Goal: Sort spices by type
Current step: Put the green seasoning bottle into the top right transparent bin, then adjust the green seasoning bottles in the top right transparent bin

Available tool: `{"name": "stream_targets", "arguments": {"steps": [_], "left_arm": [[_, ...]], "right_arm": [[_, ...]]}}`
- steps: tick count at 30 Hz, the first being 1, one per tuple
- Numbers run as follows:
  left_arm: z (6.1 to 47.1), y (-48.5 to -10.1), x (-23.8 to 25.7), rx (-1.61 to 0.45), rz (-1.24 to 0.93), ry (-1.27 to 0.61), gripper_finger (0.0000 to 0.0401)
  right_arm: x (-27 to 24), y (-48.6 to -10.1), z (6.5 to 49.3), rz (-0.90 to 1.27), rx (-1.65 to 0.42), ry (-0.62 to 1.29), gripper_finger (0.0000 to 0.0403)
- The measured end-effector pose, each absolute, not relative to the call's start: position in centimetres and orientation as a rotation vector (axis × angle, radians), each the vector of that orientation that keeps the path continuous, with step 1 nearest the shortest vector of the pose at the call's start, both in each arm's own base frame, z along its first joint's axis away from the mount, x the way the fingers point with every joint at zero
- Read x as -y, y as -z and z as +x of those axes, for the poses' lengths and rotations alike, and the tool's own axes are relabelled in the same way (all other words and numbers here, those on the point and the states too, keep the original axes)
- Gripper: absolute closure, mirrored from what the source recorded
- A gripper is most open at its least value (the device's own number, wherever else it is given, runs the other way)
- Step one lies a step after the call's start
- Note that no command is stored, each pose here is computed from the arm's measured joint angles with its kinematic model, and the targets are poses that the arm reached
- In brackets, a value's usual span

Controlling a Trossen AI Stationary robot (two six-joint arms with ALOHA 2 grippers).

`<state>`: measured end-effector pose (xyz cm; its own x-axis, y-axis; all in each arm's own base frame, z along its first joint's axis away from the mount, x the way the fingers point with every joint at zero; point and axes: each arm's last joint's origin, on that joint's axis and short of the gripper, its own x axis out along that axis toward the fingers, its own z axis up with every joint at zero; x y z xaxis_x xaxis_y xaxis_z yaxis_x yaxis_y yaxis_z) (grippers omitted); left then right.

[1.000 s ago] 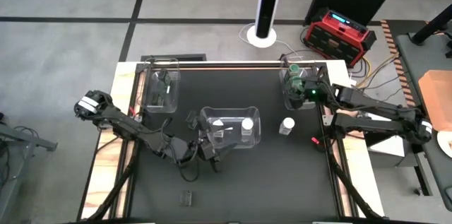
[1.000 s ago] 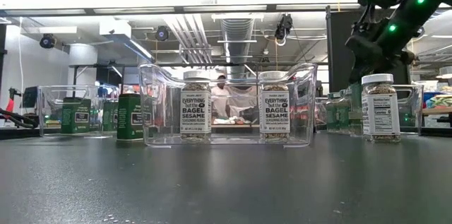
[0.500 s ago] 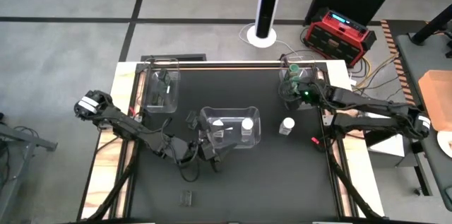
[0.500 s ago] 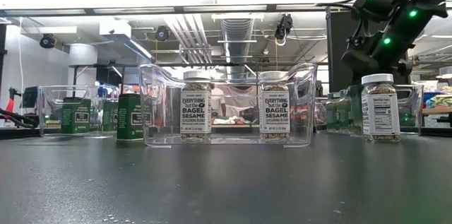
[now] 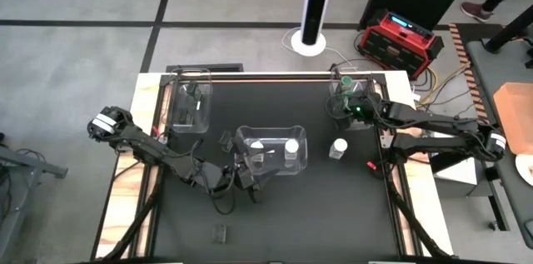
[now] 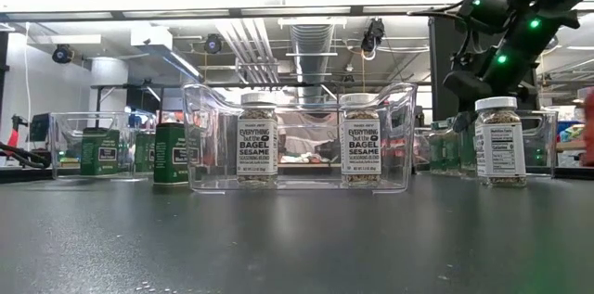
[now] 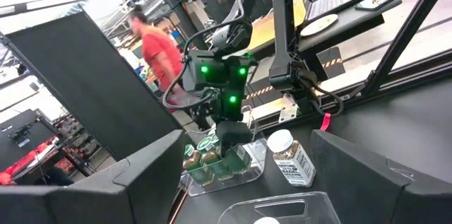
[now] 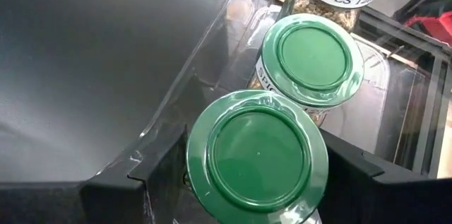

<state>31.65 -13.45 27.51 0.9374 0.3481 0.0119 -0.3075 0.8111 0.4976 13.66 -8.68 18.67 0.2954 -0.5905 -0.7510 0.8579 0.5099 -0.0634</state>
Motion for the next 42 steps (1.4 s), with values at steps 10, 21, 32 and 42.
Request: {"name": "stream_targets", "arguments": {"steps": [10, 21, 32, 42], "left_arm": [[31.7, -27.5, 13.4, -0.081, 0.517, -0.352, 0.0111], [31.6, -27.5, 13.4, -0.081, 0.517, -0.352, 0.0111], [31.6, -27.5, 13.4, -0.085, 0.516, -0.354, 0.0111], [31.6, -27.4, 13.4, -0.089, 0.506, -0.353, 0.0111]], "right_arm": [[8.7, -18.9, 13.7, 0.382, -0.802, 0.999, 0.0111], [9.1, -22.0, 14.4, 0.382, -0.738, 0.996, 0.0133], [8.9, -26.3, 14.1, 0.502, -0.732, 1.06, 0.02], [8.8, -25.0, 13.8, 0.597, -1.052, 1.198, 0.0384]]}}
